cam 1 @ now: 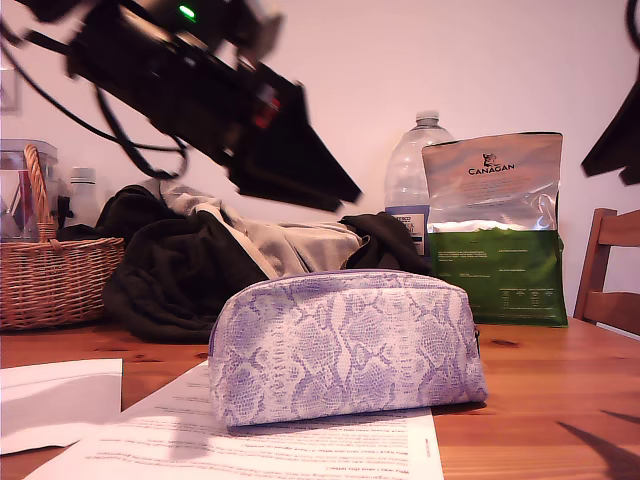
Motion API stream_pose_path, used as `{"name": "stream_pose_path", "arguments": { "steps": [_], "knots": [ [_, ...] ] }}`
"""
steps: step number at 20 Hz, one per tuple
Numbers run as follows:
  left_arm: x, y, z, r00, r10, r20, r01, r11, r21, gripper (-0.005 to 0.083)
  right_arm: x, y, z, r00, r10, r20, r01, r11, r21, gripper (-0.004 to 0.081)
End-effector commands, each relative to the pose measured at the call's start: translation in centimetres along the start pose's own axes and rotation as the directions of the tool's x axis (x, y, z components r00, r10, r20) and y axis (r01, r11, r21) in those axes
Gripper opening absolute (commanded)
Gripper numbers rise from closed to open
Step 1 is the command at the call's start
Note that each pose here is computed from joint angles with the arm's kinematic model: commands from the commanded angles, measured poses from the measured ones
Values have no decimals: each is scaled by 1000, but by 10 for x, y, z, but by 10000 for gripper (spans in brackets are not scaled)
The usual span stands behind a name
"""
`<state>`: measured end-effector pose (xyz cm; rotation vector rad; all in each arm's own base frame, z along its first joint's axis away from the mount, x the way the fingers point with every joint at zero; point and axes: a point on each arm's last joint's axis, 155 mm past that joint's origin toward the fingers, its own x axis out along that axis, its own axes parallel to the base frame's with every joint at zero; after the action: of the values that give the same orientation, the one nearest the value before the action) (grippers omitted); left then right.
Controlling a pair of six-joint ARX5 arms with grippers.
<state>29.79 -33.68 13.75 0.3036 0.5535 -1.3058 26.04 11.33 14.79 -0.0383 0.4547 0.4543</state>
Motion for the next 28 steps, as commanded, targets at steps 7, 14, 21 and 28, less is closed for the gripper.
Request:
{"name": "stream_pose_path", "arguments": {
  "steps": [7, 14, 21, 28],
  "knots": [
    [44, -13, -49, 987, -36, -156, 41, 999, 28, 440, 39, -5, -24, 996, 4, -94, -16, 991, -130, 394],
    [46, -14, -54, 984, -30, -177, 54, 989, 134, -20, 66, -6, -36, 992, 18, -127, -52, 961, -273, 394],
    [16, -17, -3, 993, 1, -121, 29, 969, 246, -20, 67, 1, -20, 996, 55, -64, -71, 957, -282, 393],
    [-10, -24, 10, 992, 33, -126, 21, 914, 406, -20, 65, 26, -2, 981, 192, 7, -181, 935, -306, 394]
  ]
}}
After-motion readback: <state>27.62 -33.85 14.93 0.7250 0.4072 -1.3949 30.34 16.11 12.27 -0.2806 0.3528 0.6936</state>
